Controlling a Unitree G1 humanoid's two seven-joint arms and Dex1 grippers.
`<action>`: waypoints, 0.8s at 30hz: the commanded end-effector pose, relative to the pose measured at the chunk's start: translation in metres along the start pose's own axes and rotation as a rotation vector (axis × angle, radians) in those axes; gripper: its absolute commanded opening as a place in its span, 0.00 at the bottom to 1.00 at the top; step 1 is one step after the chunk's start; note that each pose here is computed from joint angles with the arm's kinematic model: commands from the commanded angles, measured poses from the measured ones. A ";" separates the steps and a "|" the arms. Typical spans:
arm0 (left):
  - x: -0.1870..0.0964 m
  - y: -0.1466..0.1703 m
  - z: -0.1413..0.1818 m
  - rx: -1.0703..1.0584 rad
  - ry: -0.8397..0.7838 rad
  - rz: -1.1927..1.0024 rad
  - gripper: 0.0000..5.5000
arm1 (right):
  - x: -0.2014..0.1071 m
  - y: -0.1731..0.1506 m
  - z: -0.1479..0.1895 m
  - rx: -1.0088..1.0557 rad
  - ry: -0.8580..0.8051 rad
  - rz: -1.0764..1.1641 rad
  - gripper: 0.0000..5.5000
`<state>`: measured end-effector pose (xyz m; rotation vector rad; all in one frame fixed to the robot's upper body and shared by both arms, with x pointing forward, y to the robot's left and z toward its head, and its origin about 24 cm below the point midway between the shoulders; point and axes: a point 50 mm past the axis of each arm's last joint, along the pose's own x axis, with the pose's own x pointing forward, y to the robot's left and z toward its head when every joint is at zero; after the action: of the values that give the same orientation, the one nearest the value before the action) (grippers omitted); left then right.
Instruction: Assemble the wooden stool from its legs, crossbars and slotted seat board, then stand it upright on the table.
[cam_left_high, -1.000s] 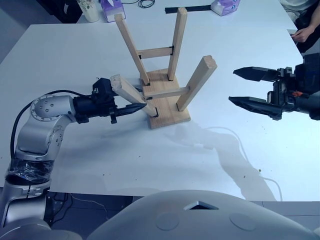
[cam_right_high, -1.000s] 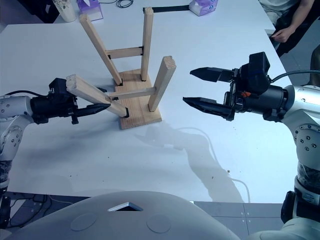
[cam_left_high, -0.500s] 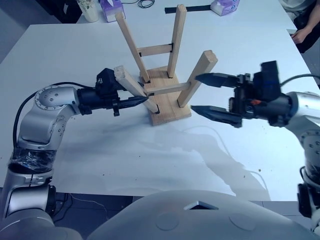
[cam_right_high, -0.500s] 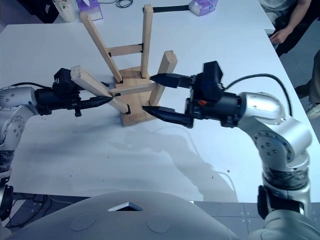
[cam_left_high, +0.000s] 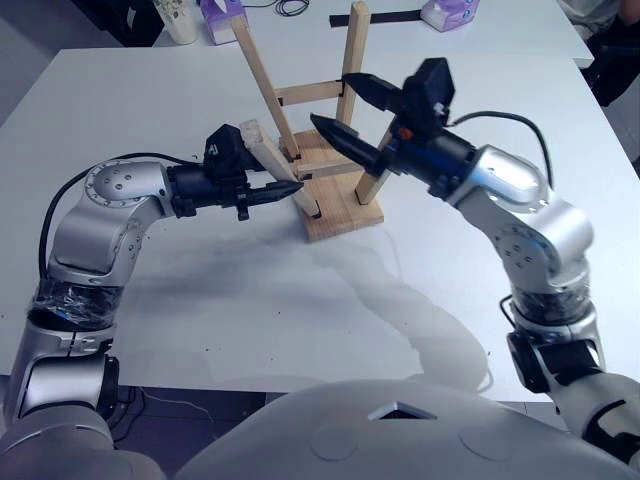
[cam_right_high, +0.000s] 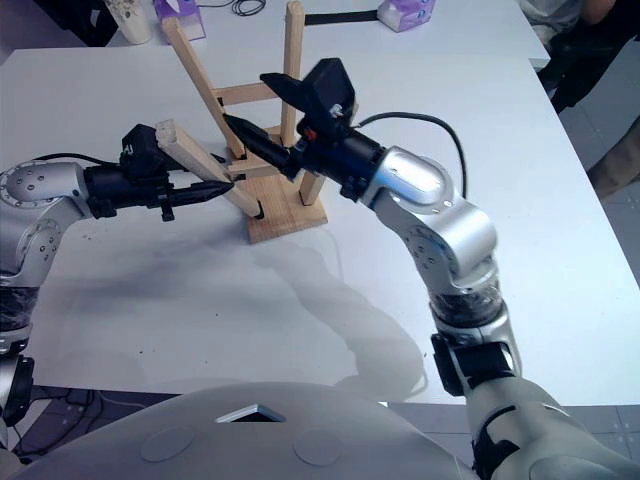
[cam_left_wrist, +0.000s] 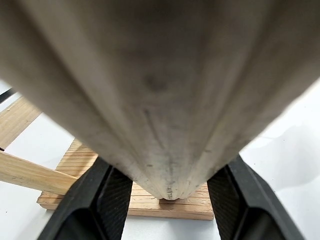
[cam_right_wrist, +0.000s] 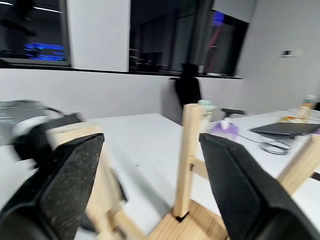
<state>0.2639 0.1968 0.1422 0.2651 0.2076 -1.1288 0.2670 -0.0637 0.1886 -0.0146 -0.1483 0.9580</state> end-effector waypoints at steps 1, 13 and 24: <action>-0.002 -0.003 -0.034 -0.152 0.142 0.042 0.37 | 0.029 -0.004 -0.009 -0.071 0.053 -0.054 0.64; 0.000 -0.001 -0.038 -0.165 0.161 0.066 0.37 | 0.054 0.000 -0.034 -0.156 0.163 -0.159 0.64; 0.003 0.000 -0.037 -0.143 0.184 0.050 0.37 | 0.038 0.010 -0.038 -0.185 0.145 -0.170 0.64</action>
<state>0.2686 0.1946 0.1419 0.2368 0.2217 -1.1029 0.2868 -0.0217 0.1699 -0.2236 -0.1532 0.7736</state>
